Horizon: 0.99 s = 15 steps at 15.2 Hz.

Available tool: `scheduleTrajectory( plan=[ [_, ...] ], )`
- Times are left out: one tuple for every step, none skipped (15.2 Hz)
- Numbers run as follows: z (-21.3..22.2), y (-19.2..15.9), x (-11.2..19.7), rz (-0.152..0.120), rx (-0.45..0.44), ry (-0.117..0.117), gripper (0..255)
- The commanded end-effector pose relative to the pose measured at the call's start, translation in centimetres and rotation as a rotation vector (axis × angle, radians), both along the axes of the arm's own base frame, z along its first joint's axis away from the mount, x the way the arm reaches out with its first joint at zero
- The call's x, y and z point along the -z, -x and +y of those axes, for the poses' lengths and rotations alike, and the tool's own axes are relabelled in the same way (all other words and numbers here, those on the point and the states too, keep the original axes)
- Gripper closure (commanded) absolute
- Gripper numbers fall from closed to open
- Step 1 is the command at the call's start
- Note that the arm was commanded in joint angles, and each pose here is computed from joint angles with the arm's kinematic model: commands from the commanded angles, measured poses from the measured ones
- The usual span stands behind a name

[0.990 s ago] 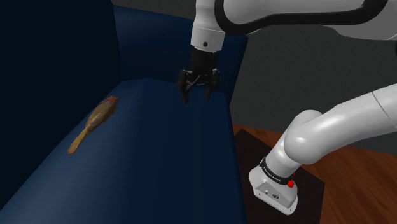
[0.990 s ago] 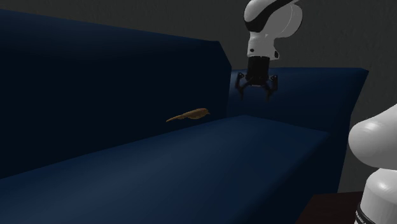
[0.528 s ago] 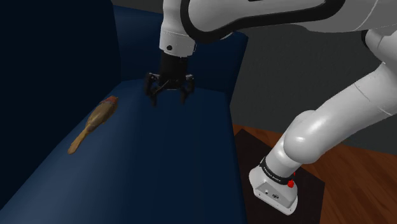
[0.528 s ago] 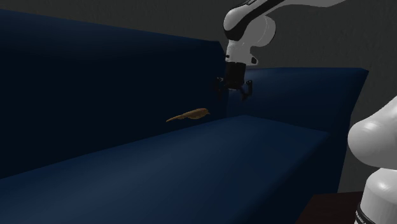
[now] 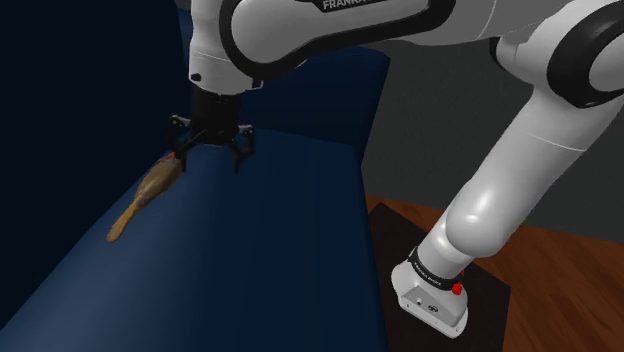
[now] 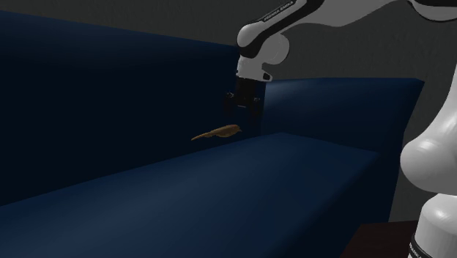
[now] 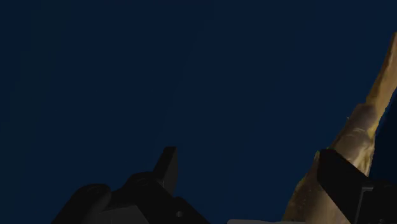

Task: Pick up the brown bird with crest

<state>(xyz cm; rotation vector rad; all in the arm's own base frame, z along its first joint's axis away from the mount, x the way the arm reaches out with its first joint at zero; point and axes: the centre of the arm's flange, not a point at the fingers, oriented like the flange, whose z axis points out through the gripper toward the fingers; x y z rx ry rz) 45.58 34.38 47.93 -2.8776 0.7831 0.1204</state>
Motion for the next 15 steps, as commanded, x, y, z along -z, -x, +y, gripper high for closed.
scheduleTrajectory(
  plan=[
    [1.7,-1.8,0.5,-0.004,0.046,-0.009,0],
    [2.5,-2.7,0.7,-0.006,0.066,-0.013,0],
    [3.3,-3.5,0.9,-0.008,0.087,-0.017,0],
    [4.1,-4.4,1.1,-0.01,0.107,-0.021,0],
    [4.9,-5.4,1.3,-0.012,0.128,-0.025,0],
    [5.6,-6.3,1.5,-0.014,0.148,-0.03,0],
    [6.4,-7.2,1.7,-0.015,0.169,-0.034,0],
    [6.8,-7.8,1.8,-0.017,0.181,-0.036,0],
    [6.8,-7.8,2.3,-0.017,0.181,-0.036,0],
    [6.8,-7.8,2.9,-0.017,0.181,-0.036,0],
    [6.8,-7.8,3.4,-0.017,0.181,-0.036,0],
    [6.8,-7.8,3.9,-0.017,0.181,-0.036,0],
    [6.8,-7.8,4.4,-0.017,0.181,-0.036,0],
    [6.8,-7.8,5.0,-0.017,0.181,-0.036,0],
    [6.8,-7.8,5.5,-0.017,0.181,-0.036,0]
  ],
)
